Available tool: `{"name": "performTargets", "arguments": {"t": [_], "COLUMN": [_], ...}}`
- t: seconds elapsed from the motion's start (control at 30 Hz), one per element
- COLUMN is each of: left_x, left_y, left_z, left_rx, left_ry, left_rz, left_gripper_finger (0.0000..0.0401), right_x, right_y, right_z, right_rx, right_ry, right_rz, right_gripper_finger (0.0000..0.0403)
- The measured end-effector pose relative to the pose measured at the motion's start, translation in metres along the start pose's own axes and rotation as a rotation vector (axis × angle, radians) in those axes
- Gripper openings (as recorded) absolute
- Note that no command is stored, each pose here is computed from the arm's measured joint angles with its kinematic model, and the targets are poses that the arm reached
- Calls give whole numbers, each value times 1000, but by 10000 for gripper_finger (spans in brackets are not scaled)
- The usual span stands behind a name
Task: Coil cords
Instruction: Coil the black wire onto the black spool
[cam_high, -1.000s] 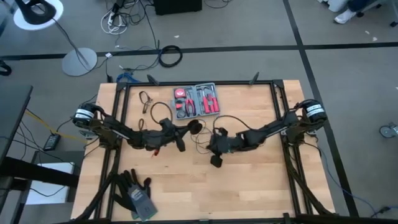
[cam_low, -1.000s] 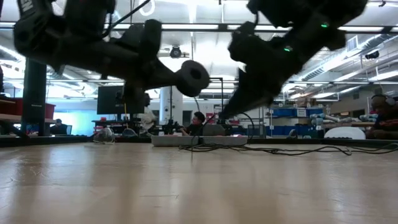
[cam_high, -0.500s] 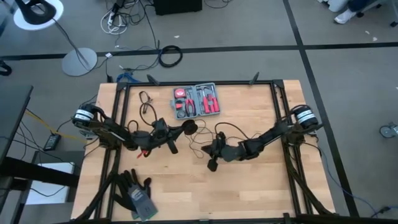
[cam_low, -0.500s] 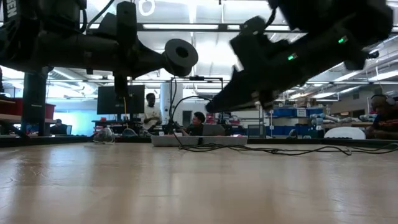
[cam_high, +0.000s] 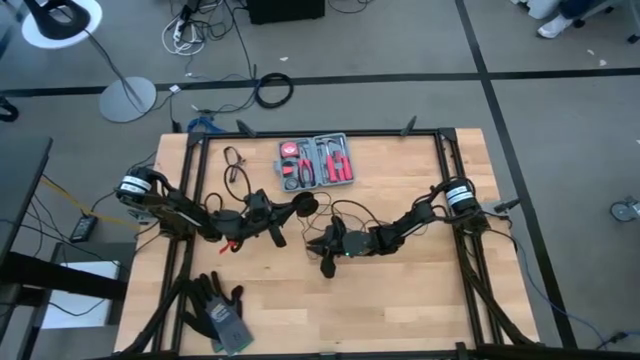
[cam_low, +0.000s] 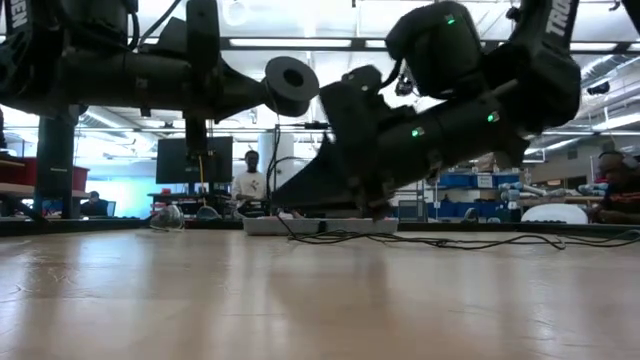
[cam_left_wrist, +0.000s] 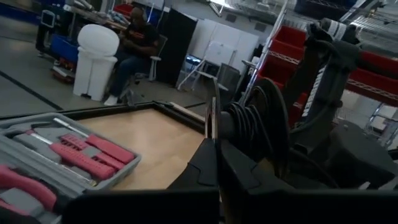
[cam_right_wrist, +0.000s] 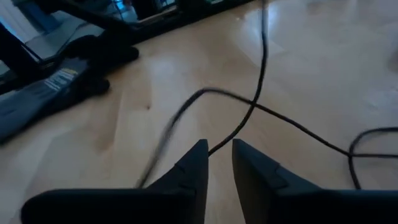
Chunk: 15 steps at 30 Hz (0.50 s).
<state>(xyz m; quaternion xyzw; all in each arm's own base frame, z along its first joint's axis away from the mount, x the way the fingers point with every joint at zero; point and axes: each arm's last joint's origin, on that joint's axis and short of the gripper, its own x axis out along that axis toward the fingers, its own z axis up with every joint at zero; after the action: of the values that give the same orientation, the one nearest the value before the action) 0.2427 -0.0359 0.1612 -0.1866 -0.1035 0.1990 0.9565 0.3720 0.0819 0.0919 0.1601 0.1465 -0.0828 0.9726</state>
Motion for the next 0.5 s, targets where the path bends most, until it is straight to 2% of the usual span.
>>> {"name": "performTargets", "arguments": {"t": [0.2, 0.5], "left_x": [0, 0], "left_y": [0, 0], "left_z": [0, -1], "left_rx": [-3, 4], "left_ry": [-4, 4], "left_rz": [0, 3], "left_gripper_finger": [0, 0], "right_x": [2, 4], "right_y": [-1, -6], "right_z": [1, 6], "right_rx": [17, 160], "right_ry": [-4, -22], "right_rz": [-2, 18], "right_gripper_finger": [82, 81]}}
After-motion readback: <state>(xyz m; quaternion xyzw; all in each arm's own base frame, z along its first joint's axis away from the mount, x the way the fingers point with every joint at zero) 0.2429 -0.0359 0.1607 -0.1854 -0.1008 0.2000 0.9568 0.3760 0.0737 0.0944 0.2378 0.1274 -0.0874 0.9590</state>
